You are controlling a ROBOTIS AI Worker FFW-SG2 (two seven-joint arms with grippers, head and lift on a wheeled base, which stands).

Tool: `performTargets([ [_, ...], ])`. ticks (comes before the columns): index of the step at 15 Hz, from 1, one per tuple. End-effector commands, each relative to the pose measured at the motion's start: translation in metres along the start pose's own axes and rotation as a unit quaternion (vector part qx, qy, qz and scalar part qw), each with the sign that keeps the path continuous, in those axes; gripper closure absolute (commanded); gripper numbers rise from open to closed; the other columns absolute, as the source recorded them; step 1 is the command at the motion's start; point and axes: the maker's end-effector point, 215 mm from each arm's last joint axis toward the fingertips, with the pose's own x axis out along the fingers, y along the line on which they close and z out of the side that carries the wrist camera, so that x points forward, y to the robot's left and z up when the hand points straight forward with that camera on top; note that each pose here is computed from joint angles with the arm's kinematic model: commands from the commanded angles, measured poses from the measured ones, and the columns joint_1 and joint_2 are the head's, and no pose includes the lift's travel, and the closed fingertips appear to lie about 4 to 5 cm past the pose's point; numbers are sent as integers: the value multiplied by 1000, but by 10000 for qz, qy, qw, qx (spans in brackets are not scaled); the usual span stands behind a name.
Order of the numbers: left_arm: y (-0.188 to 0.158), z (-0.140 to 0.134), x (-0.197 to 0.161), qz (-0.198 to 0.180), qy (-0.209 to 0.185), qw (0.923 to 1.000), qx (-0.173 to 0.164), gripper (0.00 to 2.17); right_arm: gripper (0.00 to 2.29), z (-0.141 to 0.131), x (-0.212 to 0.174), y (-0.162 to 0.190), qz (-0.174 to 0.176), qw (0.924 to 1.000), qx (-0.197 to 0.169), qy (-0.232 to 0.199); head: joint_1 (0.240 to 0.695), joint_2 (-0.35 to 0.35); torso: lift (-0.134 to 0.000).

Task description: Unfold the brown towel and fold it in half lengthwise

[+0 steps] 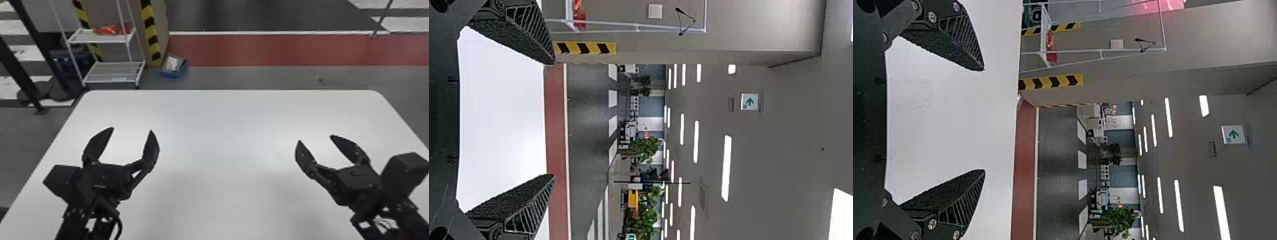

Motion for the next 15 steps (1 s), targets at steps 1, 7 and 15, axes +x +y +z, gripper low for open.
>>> performTargets([
  [1, 0, 0, 0, 4, 4, 10000, -4, 80, 167, 0, -2, 0, -5, 10000, -1, 14, 695, 28, -125],
  [7, 0, 0, 0, 3, 4, 10000, 4, 80, 167, -1, -4, -5, -57, 10000, -11, 16, 695, 23, -125],
  [15, 0, -1, 2, 0, 4, 10000, 2, 80, 167, -2, -6, -14, -122, 9999, 24, 34, 695, 14, -125],
])
